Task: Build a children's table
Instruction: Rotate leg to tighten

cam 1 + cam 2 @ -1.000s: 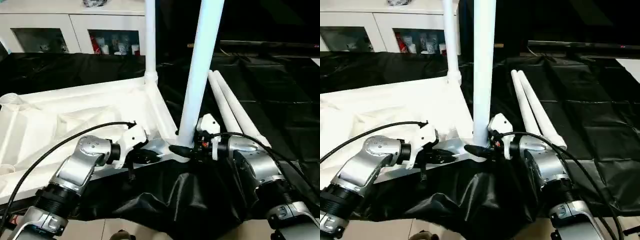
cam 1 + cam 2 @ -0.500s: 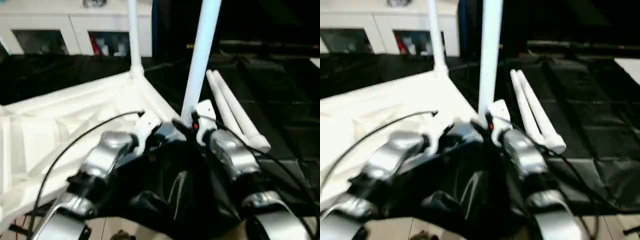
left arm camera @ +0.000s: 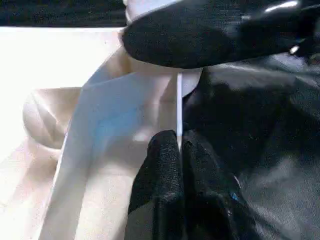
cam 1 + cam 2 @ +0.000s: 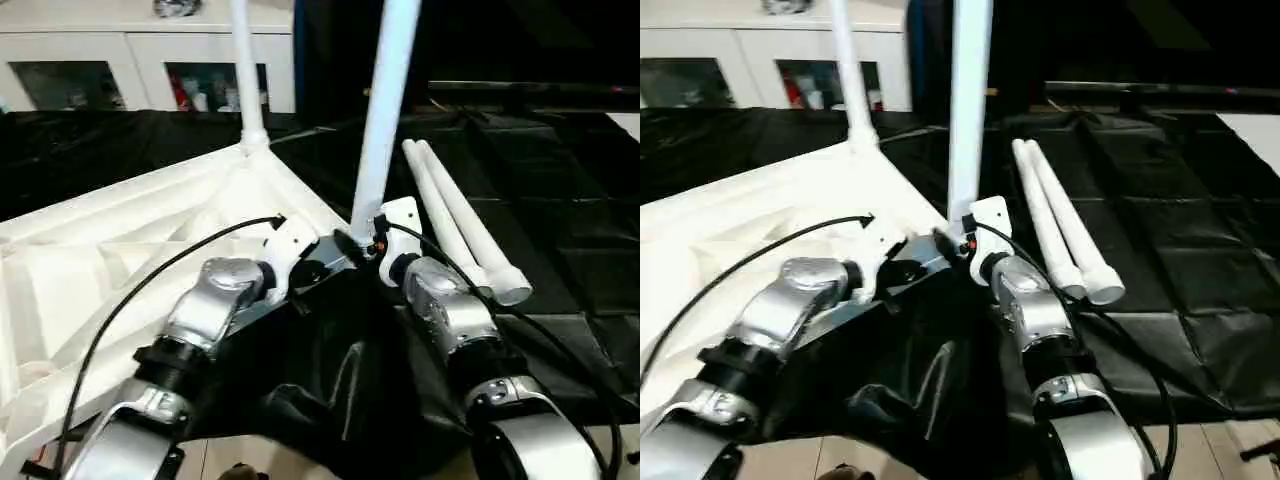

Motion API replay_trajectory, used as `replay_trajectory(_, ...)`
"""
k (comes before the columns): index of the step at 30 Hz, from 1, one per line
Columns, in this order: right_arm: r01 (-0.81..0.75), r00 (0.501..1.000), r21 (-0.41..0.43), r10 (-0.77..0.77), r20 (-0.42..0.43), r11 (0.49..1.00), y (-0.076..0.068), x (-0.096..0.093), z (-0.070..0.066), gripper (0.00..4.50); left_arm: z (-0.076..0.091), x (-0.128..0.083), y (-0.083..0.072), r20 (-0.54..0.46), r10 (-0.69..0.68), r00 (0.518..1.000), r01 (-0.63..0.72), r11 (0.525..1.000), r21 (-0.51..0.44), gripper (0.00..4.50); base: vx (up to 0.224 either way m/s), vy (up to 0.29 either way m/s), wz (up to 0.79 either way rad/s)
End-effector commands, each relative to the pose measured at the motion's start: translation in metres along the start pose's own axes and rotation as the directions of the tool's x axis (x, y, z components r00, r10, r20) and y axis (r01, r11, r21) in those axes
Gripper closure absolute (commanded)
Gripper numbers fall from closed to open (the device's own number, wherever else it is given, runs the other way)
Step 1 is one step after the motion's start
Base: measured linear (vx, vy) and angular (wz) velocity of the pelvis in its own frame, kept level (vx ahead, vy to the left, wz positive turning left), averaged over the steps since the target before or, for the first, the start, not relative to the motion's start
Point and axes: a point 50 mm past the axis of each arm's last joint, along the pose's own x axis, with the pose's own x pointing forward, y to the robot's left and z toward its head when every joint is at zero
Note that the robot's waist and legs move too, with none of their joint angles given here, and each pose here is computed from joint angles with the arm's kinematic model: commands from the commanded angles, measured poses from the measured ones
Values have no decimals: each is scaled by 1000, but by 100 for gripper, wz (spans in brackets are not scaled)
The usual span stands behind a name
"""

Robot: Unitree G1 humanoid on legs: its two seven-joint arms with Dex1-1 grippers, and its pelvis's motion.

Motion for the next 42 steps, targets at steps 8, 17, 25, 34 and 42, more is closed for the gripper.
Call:
replay_trajectory(8, -403, 914, -126, 391, -111, 906, 5, -30, 0, 63, 12, -20, -12, 89, -241, 966, 229, 965, 129, 450, 0, 0, 0)
replay_trajectory(17, -431, 901, -129, 416, -124, 893, 3, -36, 0, 63, 9, -23, -12, 74, -259, 963, 247, 959, 140, 450, 0, 0, 0)
replay_trajectory(25, -479, 874, -144, 456, -166, 866, -1, -47, 0, 114, -2, -36, -10, 21, -302, 953, 296, 945, 139, 450, 0, 0, 0)
replay_trajectory(34, -496, 864, -128, 475, -165, 859, 3, -47, -2, 175, -3, -37, -12, 22, -308, 951, 302, 943, 137, 450, 0, 0, 0)
replay_trajectory(42, -360, 927, -98, 344, -146, 928, 7, -35, -14, 178, 9, -20, 0, 73, -130, 989, 124, 989, 79, 450, 0, 0, 0)
